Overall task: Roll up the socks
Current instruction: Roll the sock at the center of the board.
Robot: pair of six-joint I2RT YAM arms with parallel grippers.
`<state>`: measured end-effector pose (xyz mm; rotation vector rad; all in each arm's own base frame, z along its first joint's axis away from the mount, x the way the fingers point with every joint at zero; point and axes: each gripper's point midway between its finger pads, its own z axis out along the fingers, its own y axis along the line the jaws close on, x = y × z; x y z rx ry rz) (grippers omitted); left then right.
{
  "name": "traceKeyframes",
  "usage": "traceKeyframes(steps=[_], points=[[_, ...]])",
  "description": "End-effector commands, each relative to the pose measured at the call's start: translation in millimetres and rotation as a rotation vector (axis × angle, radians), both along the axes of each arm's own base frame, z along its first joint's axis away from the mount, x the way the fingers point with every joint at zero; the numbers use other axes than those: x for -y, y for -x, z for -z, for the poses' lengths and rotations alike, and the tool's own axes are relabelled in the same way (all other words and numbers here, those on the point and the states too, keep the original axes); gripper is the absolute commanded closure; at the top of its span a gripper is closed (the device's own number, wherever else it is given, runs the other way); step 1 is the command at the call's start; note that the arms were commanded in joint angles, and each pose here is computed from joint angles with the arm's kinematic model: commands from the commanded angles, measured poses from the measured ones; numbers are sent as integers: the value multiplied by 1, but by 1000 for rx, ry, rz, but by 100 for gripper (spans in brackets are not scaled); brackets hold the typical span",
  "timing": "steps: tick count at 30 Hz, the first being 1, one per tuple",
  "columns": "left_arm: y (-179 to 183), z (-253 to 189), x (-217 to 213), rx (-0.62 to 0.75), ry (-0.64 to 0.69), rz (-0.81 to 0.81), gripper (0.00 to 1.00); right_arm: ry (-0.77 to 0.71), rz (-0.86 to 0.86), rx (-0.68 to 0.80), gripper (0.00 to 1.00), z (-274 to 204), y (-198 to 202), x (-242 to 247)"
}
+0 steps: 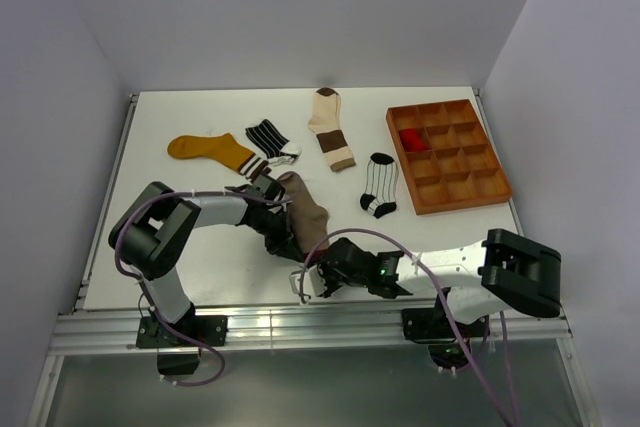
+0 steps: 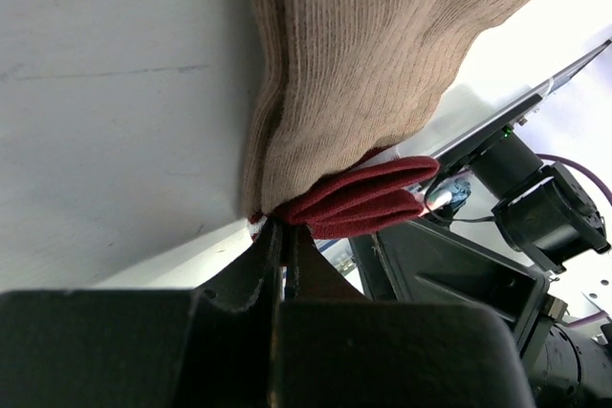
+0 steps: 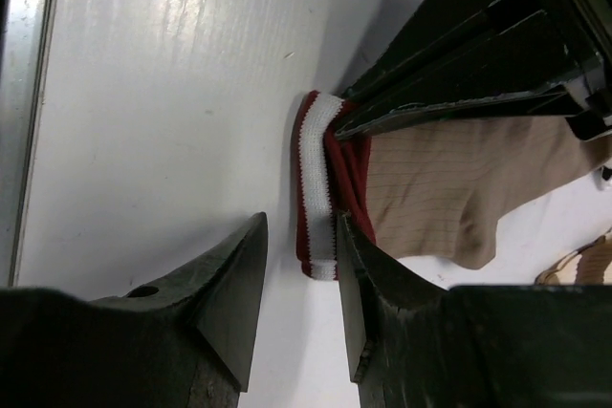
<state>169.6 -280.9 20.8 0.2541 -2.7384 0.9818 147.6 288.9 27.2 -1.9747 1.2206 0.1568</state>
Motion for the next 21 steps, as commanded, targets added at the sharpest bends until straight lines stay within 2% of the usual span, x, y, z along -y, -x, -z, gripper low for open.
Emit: traceKeyframes(steps=[1, 12, 15, 16, 20, 21], points=[[1, 4, -5, 6, -21, 24, 97, -53, -2, 64, 57, -19, -12, -20], [4, 3, -5, 7, -4, 54, 92, 43, 35, 48, 58, 7, -28, -18], [3, 1, -5, 17, 1, 56, 89, 51, 62, 35, 69, 9, -37, -17], [3, 0, -5, 18, 3, 56, 89, 51, 69, 23, 77, 9, -37, -18], [-4, -5, -7, 41, 12, 18, 80, 37, 82, -69, 87, -6, -38, -26], [-8, -10, -9, 61, 17, 0, 78, 71, 69, -129, 89, -2, -31, -20]])
